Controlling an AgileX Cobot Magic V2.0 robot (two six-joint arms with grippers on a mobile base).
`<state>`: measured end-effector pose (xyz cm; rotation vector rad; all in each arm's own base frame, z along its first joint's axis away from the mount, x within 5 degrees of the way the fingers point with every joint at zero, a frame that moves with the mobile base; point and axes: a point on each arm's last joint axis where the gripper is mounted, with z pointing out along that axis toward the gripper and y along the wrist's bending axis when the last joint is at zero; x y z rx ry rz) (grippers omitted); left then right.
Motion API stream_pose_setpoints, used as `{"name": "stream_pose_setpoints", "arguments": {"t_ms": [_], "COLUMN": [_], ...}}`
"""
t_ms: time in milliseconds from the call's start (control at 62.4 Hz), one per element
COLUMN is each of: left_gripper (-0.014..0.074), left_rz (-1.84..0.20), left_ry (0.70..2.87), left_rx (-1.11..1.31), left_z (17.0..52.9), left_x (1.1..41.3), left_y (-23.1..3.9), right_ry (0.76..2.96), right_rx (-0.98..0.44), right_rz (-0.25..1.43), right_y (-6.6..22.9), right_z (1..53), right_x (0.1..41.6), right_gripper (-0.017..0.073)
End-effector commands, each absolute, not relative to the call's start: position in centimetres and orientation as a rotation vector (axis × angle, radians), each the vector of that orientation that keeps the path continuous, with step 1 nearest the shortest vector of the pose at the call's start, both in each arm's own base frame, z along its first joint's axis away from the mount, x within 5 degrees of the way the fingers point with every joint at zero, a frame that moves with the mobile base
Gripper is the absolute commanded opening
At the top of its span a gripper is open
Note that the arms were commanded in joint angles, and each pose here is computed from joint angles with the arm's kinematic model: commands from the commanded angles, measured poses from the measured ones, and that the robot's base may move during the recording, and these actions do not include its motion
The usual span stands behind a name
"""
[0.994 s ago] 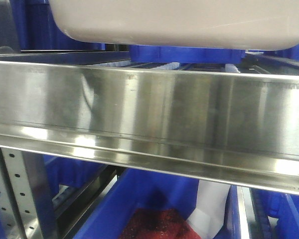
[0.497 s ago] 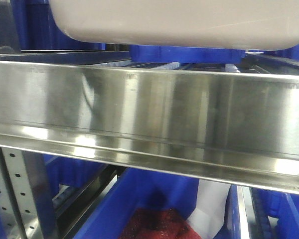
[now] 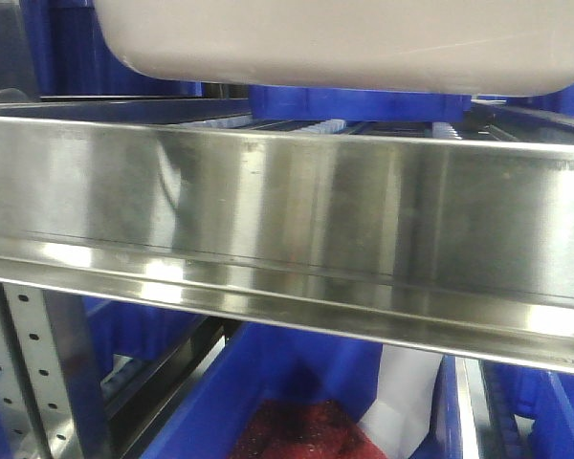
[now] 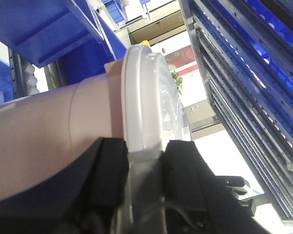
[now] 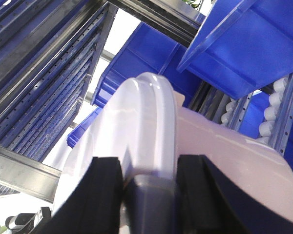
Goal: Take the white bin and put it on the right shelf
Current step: 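Carry the bin over the shelf edge and lower it onto the rollers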
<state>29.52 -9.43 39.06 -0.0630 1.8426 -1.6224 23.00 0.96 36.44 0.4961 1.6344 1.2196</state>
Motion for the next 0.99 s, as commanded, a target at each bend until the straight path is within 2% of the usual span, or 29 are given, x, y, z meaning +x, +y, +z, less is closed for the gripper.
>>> {"name": "stream_pose_setpoints", "arguments": {"t_ms": [0, 353, 513, 577, 625, 657, 722, 834, 930, 978], "left_gripper": [-0.0041, -0.0041, -0.0040, -0.0036, -0.0014, 0.0015, 0.0081, 0.0301, 0.0462, 0.0514], "left_rz": [-1.880, -1.764, -1.752, -1.743, -1.733, -1.732, -1.726, -1.699, -1.690, -1.685], "left_ry": [1.751, 1.826, 1.842, 1.844, 1.846, 1.852, 1.866, 1.892, 1.893, 1.890], "left_rx": [0.291, 0.185, 0.170, 0.174, 0.185, 0.188, 0.200, 0.217, 0.214, 0.220], "left_z": [42.2, 39.7, 38.7, 38.5, 38.4, 38.3, 38.1, 37.8, 37.8, 37.8], "left_x": [25.5, 28.4, 29.4, 29.5, 29.6, 29.6, 29.7, 29.6, 29.7, 29.7], "left_y": [-11.6, -11.8, -11.9, -11.9, -11.9, -11.9, -11.9, -11.9, -11.9, -11.9], "right_ry": [1.538, 1.623, 1.675, 1.685, 1.691, 1.693, 1.694, 1.693, 1.692, 1.692], "right_rx": [0.246, 0.371, 0.390, 0.380, 0.368, 0.362, 0.355, 0.342, 0.290, 0.279], "right_rz": [1.476, 1.453, 1.506, 1.528, 1.536, 1.539, 1.537, 1.519, 1.475, 1.463], "right_y": [3.3, 2.6, 2.6, 2.6, 2.7, 2.7, 2.7, 2.7, 2.7, 2.6], "right_z": [39.7, 37.1, 35.5, 35.1, 34.9, 34.8, 34.8, 34.8, 34.7, 34.7], "right_x": [21.0, 24.0, 25.4, 25.7, 25.9, 25.9, 26.0, 26.0, 26.0, 26.0], "right_gripper": [0.0065, 0.0066, 0.0071, 0.0108, 0.0171, 0.0221, 0.0390, 0.0636, 0.0631, 0.0632]}}
